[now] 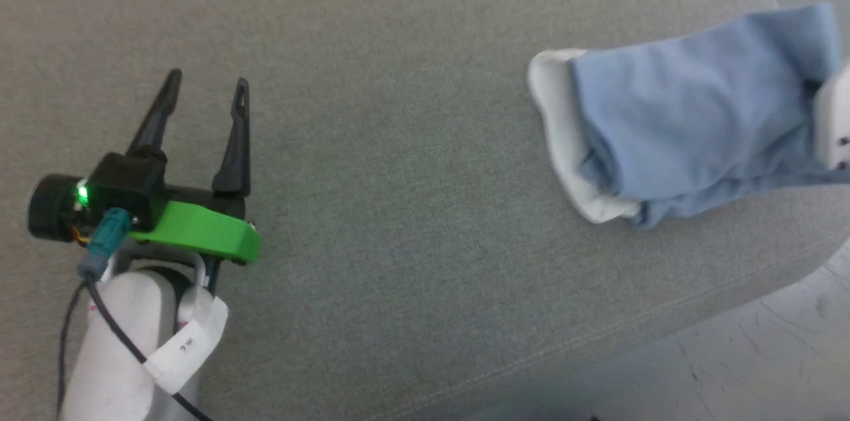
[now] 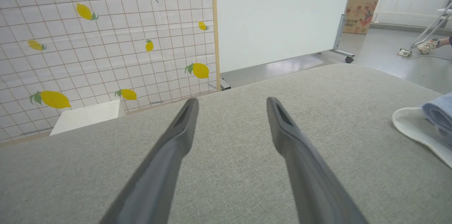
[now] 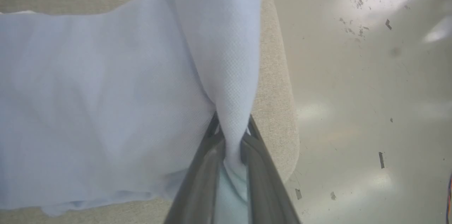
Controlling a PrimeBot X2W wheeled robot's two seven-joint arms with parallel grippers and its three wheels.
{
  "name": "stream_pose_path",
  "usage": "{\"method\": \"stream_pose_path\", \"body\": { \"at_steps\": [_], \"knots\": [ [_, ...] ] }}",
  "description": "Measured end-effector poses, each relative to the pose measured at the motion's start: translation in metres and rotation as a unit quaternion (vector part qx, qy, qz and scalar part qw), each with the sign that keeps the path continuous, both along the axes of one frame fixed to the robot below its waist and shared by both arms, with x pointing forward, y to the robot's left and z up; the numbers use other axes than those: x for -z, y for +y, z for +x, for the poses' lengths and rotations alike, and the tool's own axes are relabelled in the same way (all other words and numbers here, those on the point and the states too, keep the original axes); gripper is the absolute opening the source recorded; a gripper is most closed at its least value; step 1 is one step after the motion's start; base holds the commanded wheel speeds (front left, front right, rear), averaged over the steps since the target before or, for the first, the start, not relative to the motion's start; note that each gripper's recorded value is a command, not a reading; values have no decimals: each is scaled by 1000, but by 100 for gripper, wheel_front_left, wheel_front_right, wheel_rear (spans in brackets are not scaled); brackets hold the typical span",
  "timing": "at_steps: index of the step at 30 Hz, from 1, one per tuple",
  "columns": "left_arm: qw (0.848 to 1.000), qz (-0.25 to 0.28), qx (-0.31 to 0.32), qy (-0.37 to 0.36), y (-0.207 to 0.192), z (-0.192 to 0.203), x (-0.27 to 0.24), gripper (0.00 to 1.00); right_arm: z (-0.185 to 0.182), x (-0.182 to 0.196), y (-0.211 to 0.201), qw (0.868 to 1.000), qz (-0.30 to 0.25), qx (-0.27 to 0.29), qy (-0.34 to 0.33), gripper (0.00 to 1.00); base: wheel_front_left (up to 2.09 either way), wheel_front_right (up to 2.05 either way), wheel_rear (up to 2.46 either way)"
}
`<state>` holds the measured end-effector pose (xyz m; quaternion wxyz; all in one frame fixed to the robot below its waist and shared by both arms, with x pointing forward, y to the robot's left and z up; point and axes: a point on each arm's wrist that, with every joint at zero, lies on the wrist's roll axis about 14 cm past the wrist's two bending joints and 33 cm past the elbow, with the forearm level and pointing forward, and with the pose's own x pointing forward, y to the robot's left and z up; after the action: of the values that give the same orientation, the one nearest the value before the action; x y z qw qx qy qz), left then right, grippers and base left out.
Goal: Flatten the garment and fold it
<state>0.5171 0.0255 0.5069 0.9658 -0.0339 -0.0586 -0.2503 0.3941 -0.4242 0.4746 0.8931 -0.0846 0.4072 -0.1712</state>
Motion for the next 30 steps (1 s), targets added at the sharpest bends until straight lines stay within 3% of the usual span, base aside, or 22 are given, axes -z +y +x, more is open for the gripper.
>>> {"method": "stream_pose_path", "body": {
  "at_steps": [4,10,11,12,15,21,27,30],
  "knots": [
    [1000,13,-4,4,6,16,15,100,2,-5,-42,998,-35,54,-1,0,0,0,0],
    [998,36,-35,23,34,36,48,100,20,18,-68,994,-69,90,-2,0,0,0,0],
    [998,41,-40,29,38,37,55,100,22,25,-71,993,-76,94,3,44,0,0,0],
    [997,45,-44,35,42,38,63,100,22,33,-74,992,-76,103,12,100,0,0,0],
    [995,55,-55,57,53,38,84,100,20,53,-78,989,-85,114,37,100,0,0,0],
    [993,62,-63,79,62,35,105,100,39,56,-79,989,-96,112,2,100,0,0,0],
    [993,49,-71,83,62,28,100,100,70,7,-68,986,-101,74,-107,100,0,0,0],
    [993,36,-76,81,60,21,91,100,87,-32,-51,978,-102,37,-181,100,0,0,0]
  ]
}}
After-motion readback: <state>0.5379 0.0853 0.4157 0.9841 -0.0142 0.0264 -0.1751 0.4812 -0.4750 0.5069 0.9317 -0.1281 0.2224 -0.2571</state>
